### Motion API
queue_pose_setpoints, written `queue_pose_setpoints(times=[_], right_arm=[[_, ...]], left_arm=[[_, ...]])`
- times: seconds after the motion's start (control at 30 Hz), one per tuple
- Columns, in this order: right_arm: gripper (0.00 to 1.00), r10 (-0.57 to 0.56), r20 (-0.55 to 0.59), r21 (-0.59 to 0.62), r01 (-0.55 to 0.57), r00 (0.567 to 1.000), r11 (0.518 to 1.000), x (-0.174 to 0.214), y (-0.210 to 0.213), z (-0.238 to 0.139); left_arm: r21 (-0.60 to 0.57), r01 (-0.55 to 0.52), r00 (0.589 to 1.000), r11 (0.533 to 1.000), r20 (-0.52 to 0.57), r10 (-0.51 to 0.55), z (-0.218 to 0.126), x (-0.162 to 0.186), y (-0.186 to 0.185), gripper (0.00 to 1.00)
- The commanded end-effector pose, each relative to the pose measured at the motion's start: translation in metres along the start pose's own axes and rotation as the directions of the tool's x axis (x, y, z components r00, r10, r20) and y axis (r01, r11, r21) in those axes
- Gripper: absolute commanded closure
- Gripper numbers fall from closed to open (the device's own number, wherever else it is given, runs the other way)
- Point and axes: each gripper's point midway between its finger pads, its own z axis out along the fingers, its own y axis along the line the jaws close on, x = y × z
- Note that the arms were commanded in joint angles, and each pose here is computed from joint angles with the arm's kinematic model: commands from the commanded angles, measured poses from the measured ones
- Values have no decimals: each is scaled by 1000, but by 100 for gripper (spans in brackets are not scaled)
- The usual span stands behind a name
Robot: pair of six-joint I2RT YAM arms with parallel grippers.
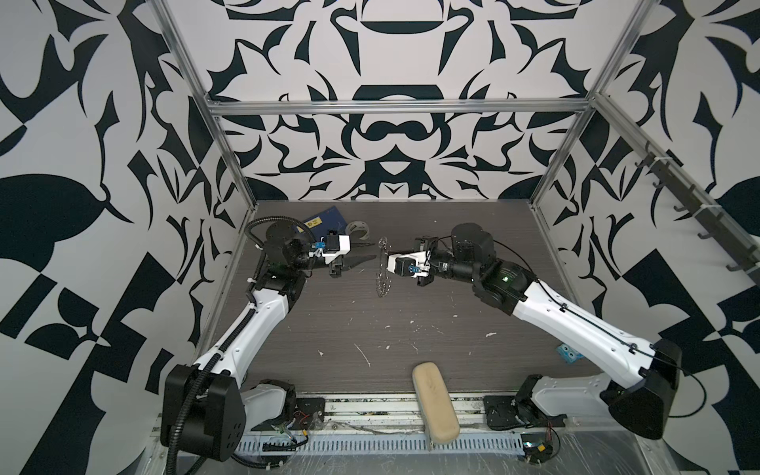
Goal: Remove the keys from the keyring
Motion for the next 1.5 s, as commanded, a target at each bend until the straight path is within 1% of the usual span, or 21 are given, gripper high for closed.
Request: queue_pose_setpoints(times=[0.0, 0.1, 0.17, 0.27, 0.37, 0.6, 0.8, 1.27, 1.33, 1.4, 1.47], right_arm=[[100, -43, 70, 89, 37, 997, 995, -24, -27, -13], [100, -19, 64, 78, 14, 998, 997, -23, -28, -12], [100, -2, 64, 73, -3, 998, 997, -25, -29, -12], [100, 16, 65, 67, -20, 998, 998, -26, -31, -12], [100, 31, 67, 65, -36, 997, 997, -27, -32, -12], [100, 56, 64, 48, -59, 996, 997, -29, -34, -12], [100, 67, 65, 36, -69, 996, 997, -30, -33, -11], [100, 88, 73, 13, -90, 993, 996, -35, -34, -10], [100, 92, 74, 8, -93, 993, 996, -35, -33, -9], [100, 94, 80, 5, -95, 992, 995, -36, -34, -10], [100, 94, 86, 1, -95, 992, 995, -38, -34, -10]], left_arm=[[11, -105, 993, 994, -50, 105, 7, 3, -1, 69], [38, -148, 984, 988, -97, 151, 13, 7, -6, 70], [42, -164, 981, 986, -98, 167, 14, 6, -8, 71], [39, -181, 978, 983, -99, 185, 16, 4, -9, 76], [52, -180, 979, 982, -82, 184, 18, 0, -12, 78], [44, -194, 977, 980, -86, 197, 19, -3, -12, 77], [3, -234, 968, 972, -90, 233, 16, -11, -9, 76], [17, -217, 974, 976, -65, 218, 18, -15, -10, 76], [16, -218, 973, 976, -67, 219, 18, -15, -10, 78], [14, -218, 973, 976, -73, 218, 19, -13, -9, 87], [17, -215, 974, 976, -75, 216, 19, -13, -10, 90]])
